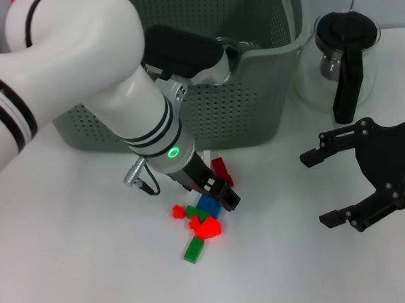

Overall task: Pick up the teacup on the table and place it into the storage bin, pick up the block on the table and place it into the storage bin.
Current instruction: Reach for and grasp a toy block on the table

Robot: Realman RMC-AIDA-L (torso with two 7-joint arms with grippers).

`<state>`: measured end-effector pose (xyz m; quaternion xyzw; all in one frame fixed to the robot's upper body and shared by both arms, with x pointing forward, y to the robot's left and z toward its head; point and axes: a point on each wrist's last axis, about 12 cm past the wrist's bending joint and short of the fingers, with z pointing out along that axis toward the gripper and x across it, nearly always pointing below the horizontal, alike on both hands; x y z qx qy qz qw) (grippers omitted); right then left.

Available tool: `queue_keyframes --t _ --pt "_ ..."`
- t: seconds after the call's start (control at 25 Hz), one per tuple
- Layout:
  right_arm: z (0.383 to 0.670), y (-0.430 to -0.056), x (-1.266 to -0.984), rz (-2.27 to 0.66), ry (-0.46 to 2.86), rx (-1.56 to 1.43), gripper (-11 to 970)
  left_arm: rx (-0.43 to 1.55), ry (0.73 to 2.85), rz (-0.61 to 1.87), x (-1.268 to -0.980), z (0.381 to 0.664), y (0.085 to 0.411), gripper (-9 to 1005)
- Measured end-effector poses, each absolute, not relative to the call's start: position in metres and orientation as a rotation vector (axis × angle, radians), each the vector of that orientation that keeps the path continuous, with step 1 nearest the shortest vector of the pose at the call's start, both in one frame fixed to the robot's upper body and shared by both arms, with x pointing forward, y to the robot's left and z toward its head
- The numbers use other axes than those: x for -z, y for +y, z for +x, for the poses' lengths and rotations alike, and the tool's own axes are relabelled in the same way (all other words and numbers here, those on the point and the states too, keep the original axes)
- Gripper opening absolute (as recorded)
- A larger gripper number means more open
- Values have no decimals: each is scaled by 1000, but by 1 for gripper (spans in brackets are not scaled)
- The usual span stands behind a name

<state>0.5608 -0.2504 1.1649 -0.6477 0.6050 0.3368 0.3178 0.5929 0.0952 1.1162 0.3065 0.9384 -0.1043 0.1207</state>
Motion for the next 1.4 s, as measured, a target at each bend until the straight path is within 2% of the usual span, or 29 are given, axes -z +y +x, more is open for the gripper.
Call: queue_keyframes --t 1.4 --pt "563 -250 -1164 -1698 1584 -865 928 216 2725 933 -1108 593 93 712"
